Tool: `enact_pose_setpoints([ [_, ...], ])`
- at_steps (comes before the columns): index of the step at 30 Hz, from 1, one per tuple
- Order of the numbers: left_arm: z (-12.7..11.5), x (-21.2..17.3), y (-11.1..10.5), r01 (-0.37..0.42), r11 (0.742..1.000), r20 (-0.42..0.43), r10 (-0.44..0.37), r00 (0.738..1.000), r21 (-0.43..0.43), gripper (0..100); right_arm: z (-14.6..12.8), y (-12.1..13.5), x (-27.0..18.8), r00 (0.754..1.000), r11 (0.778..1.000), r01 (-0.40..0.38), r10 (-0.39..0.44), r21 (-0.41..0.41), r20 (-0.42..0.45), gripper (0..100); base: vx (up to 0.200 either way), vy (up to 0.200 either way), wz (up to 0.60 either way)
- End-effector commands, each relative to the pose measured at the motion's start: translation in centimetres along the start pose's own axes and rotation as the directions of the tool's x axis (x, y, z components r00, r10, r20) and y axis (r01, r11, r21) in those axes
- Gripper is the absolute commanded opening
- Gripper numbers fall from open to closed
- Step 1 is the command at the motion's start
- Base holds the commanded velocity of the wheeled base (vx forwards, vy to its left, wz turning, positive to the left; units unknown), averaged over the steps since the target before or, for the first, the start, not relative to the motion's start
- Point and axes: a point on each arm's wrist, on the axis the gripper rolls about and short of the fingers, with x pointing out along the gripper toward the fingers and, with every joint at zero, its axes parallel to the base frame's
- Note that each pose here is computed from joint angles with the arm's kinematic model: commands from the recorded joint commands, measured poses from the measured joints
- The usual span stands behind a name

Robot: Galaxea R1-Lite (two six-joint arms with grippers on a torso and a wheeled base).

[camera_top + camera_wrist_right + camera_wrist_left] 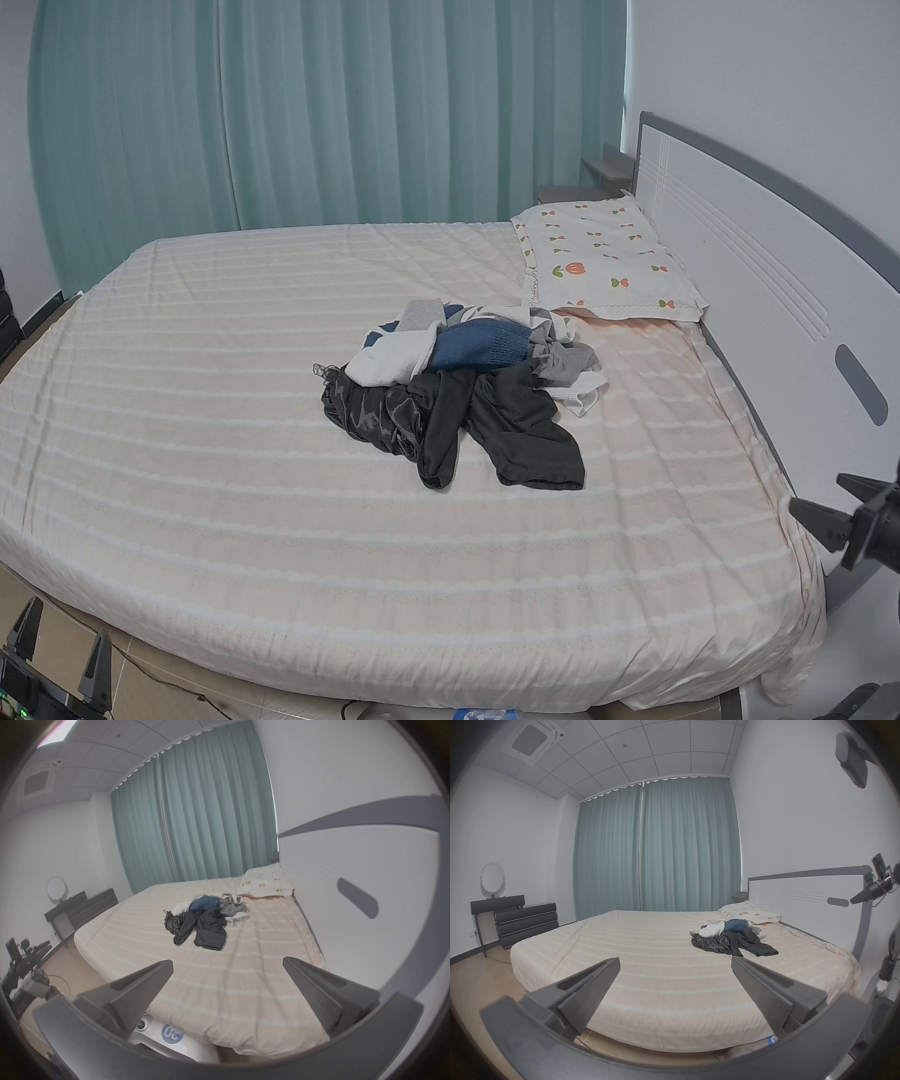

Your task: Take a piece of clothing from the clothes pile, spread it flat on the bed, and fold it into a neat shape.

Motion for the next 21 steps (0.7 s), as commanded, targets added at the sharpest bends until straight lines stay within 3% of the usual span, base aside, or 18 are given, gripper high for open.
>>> enact_pose_setpoints([
  [1, -0.5, 0.0, 0.0, 0.000, 1.000, 0.001, 0.000, 1.000, -0.001, 100, -0.7, 3.4, 19.3, 0.957, 0.994, -0.056, 0.082, 0.099, -0.277, 100, 0.000, 0.000, 0.00],
  [3, -0.5, 0.0, 0.0, 0.000, 1.000, 0.001, 0.000, 1.000, -0.001, 100, -1.0, 5.1, 23.8, 0.958, 0.992, -0.023, 0.056, 0.121, -0.280, 100, 0.000, 0.000, 0.00],
  [9, -0.5, 0.0, 0.0, 0.000, 1.000, 0.001, 0.000, 1.000, -0.001, 100, -1.9, 7.5, 29.5, 0.959, 0.987, -0.010, 0.055, 0.161, -0.277, 100, 0.000, 0.000, 0.00],
  [21, -0.5, 0.0, 0.0, 0.000, 1.000, 0.001, 0.000, 1.000, -0.003, 100, -5.2, 8.8, 36.1, 0.958, 0.973, 0.038, 0.030, 0.229, -0.287, 100, 0.000, 0.000, 0.00],
])
